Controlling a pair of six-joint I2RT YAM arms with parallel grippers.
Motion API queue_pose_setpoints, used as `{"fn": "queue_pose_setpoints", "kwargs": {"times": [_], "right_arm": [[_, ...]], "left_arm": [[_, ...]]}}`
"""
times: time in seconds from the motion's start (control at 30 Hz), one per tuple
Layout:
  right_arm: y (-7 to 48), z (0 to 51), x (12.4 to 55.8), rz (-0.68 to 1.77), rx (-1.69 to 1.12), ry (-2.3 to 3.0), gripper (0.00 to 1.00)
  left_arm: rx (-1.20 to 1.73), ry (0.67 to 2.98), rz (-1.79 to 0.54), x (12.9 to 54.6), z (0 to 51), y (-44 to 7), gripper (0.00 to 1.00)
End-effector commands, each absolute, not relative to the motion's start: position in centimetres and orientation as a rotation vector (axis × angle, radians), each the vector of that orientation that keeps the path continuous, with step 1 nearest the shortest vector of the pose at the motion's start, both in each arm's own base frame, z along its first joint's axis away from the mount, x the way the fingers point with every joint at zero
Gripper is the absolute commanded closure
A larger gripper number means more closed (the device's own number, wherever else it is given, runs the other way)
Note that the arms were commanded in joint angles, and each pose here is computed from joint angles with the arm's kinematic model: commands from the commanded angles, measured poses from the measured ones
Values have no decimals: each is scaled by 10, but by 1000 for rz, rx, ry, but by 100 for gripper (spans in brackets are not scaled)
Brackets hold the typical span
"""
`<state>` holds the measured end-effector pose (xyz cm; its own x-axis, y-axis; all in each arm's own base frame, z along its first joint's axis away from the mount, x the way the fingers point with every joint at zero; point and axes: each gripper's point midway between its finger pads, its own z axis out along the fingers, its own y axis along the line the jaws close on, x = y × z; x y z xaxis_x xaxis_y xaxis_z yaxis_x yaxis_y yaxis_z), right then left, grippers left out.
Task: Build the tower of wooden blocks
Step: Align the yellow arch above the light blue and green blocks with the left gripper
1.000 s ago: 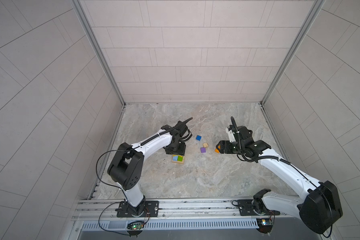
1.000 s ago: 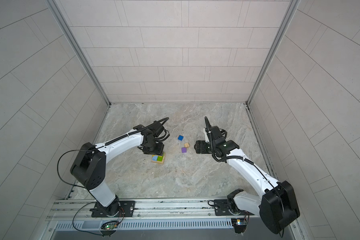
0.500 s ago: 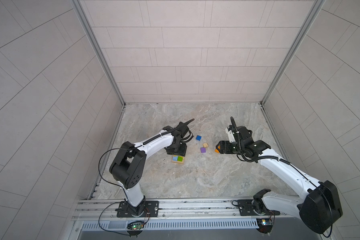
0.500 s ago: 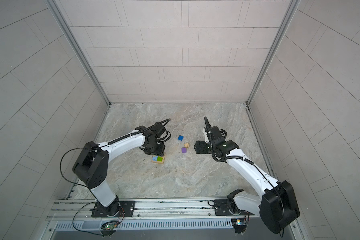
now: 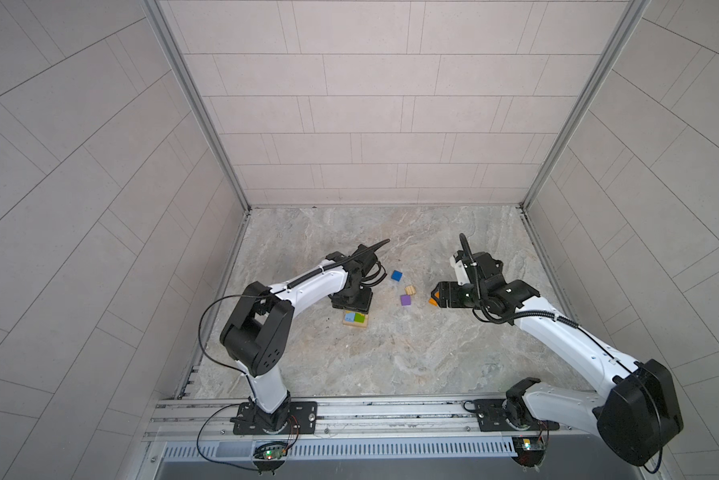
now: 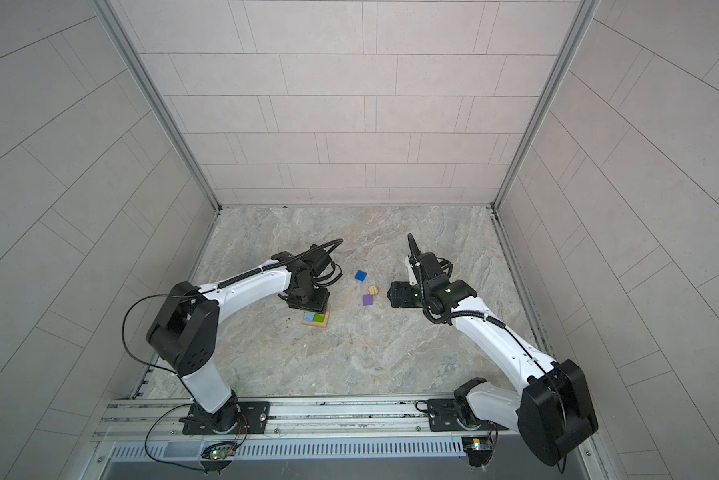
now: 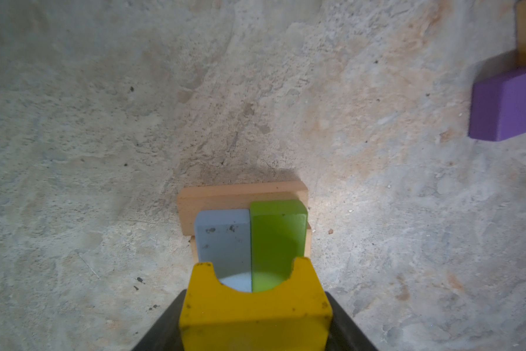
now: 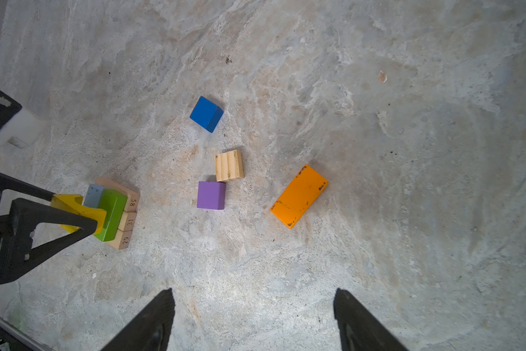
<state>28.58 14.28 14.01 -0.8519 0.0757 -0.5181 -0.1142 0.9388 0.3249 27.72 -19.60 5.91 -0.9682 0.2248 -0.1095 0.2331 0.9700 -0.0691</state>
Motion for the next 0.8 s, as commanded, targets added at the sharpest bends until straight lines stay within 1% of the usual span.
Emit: {"fn": "queue_pose_setpoints", "kwargs": {"times": [0.0,0.53,0.63,0.77], "right_arm": [[142,138,283,454,-36,2564,17],[141,136,282,445,-35,2570,17],[141,136,283,445,-37,2570,17],[140,136,282,441,-36,2571,17]], "left_arm": [[388,3034,-97,274,59,-195,43],[371,3040,-106,276,56,-197,43],[360,3041,-113,276,56,-198,41],[356,3040,-109,277,56,-198,36]]}}
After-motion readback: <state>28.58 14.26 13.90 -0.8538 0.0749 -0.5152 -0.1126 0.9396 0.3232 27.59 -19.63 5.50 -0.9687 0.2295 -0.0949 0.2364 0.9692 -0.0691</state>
